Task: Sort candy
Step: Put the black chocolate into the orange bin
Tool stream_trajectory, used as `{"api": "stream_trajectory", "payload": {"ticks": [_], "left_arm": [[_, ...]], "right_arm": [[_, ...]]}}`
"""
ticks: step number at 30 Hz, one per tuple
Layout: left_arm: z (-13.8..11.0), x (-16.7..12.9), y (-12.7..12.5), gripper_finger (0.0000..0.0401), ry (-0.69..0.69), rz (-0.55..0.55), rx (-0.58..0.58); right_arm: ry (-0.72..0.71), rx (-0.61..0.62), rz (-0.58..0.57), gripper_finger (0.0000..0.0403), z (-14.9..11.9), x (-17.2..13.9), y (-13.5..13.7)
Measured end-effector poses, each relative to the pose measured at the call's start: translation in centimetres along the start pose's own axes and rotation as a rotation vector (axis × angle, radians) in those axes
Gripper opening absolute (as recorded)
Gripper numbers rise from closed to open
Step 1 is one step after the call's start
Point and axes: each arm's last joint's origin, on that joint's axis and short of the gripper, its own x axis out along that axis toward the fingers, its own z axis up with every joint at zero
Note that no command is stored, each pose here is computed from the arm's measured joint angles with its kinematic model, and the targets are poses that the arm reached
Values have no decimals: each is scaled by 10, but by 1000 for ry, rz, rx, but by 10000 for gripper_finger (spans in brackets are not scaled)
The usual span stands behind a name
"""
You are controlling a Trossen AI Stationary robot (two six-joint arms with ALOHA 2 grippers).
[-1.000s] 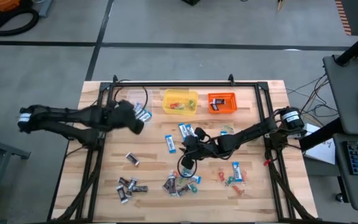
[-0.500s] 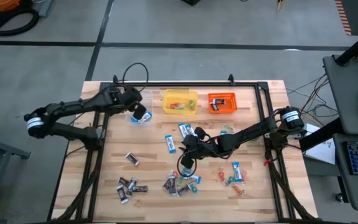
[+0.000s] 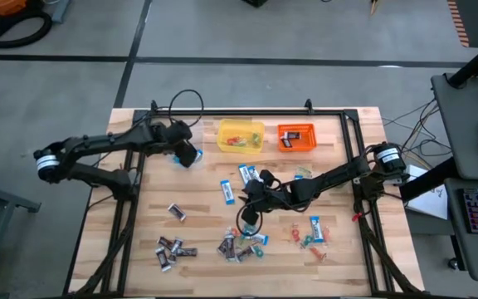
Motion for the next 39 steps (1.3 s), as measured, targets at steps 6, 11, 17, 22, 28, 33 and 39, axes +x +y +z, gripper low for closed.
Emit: {"api": "stream_trajectory", "payload": {"ticks": [6, 11, 17, 22, 28, 33, 39], "left_arm": [[-16, -28, -29, 113, -32, -173, -54], [-41, -52, -62, 113, -41, -300, 2], [-73, -70, -94, 113, 27, -393, -72], [-106, -77, -118, 113, 118, -414, -94], [-132, -64, -134, 113, 274, -284, -152], [-143, -44, -146, 118, 353, -164, -132], [-151, -29, -153, 148, 377, -89, -86]], "right_arm": [[48, 1, 98, 118, -1, -1, 3], [94, -3, 189, 118, -2, -1, 5], [122, -10, 200, 118, -4, -2, 5], [125, -14, 199, 118, -4, -2, 5], [124, -24, 200, 118, -4, -2, 5], [123, -26, 200, 118, -4, -2, 5], [122, -22, 201, 118, -4, -2, 5]]}}
